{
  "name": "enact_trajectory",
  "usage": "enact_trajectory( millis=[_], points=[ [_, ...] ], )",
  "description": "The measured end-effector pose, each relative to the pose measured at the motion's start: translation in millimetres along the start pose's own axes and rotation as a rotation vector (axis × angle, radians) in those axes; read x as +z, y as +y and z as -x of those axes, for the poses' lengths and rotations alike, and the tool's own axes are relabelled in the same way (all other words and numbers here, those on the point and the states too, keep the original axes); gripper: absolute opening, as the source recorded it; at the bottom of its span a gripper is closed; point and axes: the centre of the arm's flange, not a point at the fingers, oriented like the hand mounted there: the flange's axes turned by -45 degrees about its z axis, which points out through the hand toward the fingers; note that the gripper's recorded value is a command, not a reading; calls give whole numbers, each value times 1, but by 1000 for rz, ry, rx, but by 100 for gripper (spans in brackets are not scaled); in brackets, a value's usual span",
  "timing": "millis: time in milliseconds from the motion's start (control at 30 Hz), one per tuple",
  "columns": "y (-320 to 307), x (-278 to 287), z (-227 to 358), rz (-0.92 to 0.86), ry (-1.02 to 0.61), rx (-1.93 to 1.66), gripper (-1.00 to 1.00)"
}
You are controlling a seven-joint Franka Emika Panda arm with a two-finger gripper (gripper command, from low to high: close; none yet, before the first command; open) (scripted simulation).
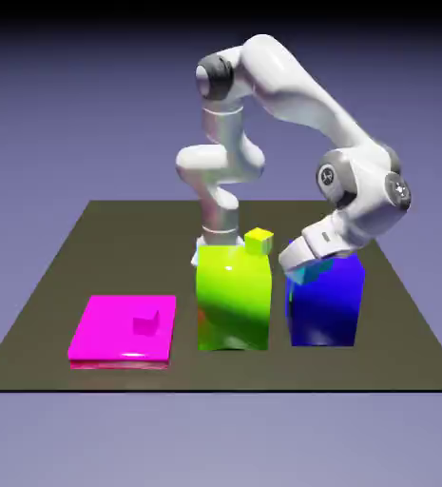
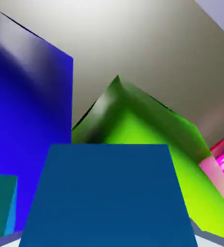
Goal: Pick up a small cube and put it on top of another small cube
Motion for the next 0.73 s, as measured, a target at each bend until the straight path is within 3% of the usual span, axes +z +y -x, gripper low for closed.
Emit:
enact_trajectory(
  millis=[433, 633, 667, 733],
  points=[
    [40, 22, 146, -352, 49, 292, -100],
    [22, 82, 129, -352, 49, 292, -100],
    [21, 84, 129, -352, 49, 292, 100],
    [21, 85, 129, -350, 48, 292, 100]
  ],
)
